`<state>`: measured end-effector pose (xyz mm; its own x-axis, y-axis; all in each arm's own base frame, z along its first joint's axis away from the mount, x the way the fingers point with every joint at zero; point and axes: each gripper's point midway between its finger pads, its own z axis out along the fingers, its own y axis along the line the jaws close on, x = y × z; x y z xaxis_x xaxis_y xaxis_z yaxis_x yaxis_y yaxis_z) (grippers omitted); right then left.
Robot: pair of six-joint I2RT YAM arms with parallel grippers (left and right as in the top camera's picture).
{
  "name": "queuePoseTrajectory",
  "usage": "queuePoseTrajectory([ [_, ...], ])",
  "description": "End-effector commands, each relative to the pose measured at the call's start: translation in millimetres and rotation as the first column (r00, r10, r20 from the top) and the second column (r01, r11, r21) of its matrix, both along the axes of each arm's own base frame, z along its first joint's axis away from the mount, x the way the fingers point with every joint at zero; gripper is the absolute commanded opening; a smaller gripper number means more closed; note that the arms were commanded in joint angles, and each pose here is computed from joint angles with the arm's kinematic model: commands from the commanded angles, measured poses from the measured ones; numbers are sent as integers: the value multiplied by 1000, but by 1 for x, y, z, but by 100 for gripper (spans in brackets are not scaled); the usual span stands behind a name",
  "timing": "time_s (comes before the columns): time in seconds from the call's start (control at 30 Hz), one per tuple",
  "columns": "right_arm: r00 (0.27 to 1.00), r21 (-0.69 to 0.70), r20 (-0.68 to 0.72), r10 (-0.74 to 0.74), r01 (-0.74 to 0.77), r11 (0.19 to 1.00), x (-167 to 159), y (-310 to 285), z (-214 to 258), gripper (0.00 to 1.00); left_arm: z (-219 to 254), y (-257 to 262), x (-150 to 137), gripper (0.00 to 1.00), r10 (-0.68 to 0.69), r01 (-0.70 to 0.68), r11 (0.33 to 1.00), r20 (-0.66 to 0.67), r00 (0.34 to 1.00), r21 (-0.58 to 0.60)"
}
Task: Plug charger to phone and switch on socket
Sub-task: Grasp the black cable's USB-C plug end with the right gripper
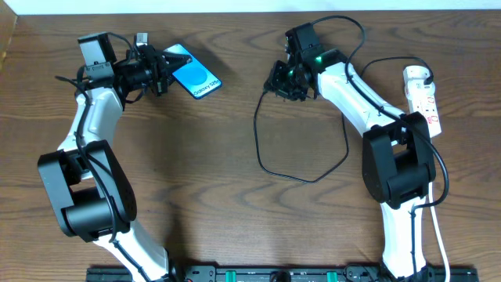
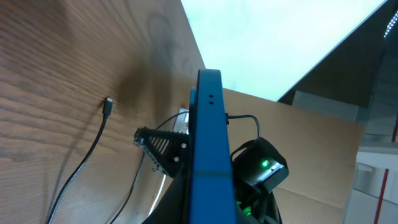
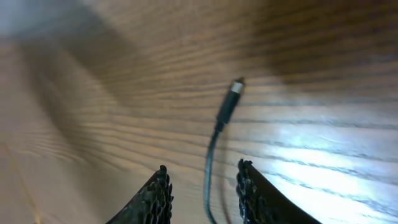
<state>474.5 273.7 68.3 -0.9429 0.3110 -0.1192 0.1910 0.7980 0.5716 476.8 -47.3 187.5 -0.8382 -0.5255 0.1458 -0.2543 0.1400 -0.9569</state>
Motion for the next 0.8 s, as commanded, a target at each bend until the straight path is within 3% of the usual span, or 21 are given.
queuePoseTrajectory([
  [0.0,997,43,-64,-48,51,998,0,12,-17,34,13,0,-1,7,-10,10,1000,33,999,-3],
  [0.27,988,56,-147,-41,50,997,-11,25,-50,33,12,0,-1,7,-10,10,1000,26,1000,-5],
  [0.77,990,71,-121,-77,86,994,-2,31,-51,31,12,0,-1,7,-10,10,1000,26,1000,-5],
])
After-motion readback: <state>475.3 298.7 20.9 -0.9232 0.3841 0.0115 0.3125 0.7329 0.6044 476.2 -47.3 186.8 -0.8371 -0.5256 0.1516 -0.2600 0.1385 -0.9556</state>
